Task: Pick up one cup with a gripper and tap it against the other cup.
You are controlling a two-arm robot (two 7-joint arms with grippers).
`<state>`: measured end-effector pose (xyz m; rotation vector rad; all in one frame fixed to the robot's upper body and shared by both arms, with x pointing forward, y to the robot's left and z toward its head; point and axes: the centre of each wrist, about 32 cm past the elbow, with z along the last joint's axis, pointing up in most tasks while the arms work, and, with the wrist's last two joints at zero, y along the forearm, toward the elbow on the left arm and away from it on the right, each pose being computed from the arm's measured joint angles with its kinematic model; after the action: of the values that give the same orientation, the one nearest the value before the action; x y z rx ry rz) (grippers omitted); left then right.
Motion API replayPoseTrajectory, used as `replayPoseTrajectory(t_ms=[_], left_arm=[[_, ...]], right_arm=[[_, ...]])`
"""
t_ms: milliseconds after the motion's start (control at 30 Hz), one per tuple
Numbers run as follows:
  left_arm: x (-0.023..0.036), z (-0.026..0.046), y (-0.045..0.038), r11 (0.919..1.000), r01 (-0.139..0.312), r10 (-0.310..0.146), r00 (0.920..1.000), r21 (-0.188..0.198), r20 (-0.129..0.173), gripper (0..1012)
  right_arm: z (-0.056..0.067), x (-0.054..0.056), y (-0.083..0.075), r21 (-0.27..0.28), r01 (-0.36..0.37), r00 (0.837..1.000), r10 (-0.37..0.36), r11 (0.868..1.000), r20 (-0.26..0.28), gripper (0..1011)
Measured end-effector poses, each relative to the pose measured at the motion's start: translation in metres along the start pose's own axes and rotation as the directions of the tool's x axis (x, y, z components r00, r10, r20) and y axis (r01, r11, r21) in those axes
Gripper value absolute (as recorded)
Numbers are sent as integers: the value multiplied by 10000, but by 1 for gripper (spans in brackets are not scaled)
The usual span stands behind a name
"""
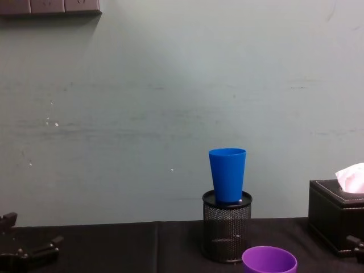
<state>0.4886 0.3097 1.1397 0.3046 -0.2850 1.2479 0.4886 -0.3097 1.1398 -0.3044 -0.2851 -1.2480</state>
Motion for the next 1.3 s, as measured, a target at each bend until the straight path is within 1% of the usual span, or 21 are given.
replayPoseTrajectory(t_ms=[867, 1033, 1133, 1233, 1267, 1300], left_arm=[[0, 0, 0, 10000, 0, 0, 10000, 0, 0, 1005], [0, 0, 0, 10000, 0, 0, 10000, 0, 0, 1005], [0, 0, 0, 10000, 0, 0, 10000, 0, 0, 1005], [0, 0, 0, 10000, 0, 0, 10000, 0, -1, 1005], [0, 0, 0, 10000, 0, 0, 10000, 0, 0, 1005], [0, 0, 0, 10000, 0, 0, 10000, -1, -1, 1005]], right_arm=[[1, 0, 0, 5, -3, 10000, 3, 10000, -1, 1003], [40, 18, -1, 323, -178, 9998, 178, 9993, 0, 1003], [51, 30, -29, 455, -380, 9992, 386, 9982, -142, 1002], [41, 40, -81, 533, -704, 9961, 730, 9961, -496, 1003], [41, 46, -112, 585, -927, 9926, 968, 9940, -731, 1003], [37, 47, -129, 605, -1060, 9902, 1109, 9925, -852, 1002]])
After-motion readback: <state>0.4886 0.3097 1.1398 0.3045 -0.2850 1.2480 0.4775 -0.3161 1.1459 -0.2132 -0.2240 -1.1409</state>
